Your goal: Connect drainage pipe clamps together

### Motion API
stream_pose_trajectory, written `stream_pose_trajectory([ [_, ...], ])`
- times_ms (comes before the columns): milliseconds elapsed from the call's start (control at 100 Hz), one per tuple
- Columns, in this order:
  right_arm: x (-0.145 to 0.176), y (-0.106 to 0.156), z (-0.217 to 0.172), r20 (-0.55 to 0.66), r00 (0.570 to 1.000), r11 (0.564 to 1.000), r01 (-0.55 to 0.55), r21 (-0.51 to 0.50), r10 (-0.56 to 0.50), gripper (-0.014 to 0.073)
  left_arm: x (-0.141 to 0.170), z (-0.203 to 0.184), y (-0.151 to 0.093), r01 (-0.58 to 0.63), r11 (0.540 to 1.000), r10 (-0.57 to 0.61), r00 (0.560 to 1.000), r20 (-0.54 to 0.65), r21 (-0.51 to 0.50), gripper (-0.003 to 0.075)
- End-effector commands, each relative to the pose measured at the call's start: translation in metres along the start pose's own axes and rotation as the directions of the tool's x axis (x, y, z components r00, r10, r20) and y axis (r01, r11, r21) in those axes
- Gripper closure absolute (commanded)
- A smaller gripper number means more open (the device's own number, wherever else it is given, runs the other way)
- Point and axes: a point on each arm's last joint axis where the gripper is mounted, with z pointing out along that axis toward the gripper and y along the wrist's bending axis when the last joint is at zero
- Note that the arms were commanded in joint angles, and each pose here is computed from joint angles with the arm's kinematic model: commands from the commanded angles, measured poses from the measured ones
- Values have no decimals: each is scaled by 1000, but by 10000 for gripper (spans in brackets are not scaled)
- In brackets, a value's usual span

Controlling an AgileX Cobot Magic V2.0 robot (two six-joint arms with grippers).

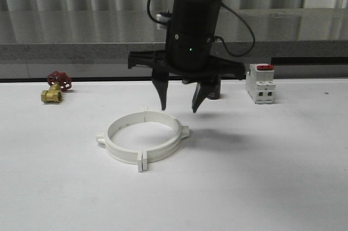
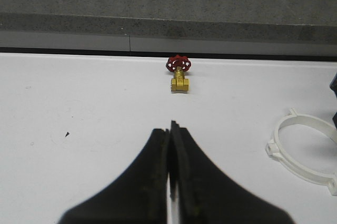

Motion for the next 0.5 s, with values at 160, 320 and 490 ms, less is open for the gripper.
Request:
stream_pose_trajectory([
  [160,-44,-43,-101,224,972,996,80,-27,-72,190,-14,-3,-2,4,1000,-6,996,94,20,741],
  [320,-60,-93,-149,292,952,996,83,34,-89,190,-14,-3,-2,4,1000,-6,996,94,20,741],
  [490,-66,-158,-196,339,940,994,-3,113,-36,190,-14,-3,-2,4,1000,-6,996,94,20,741],
])
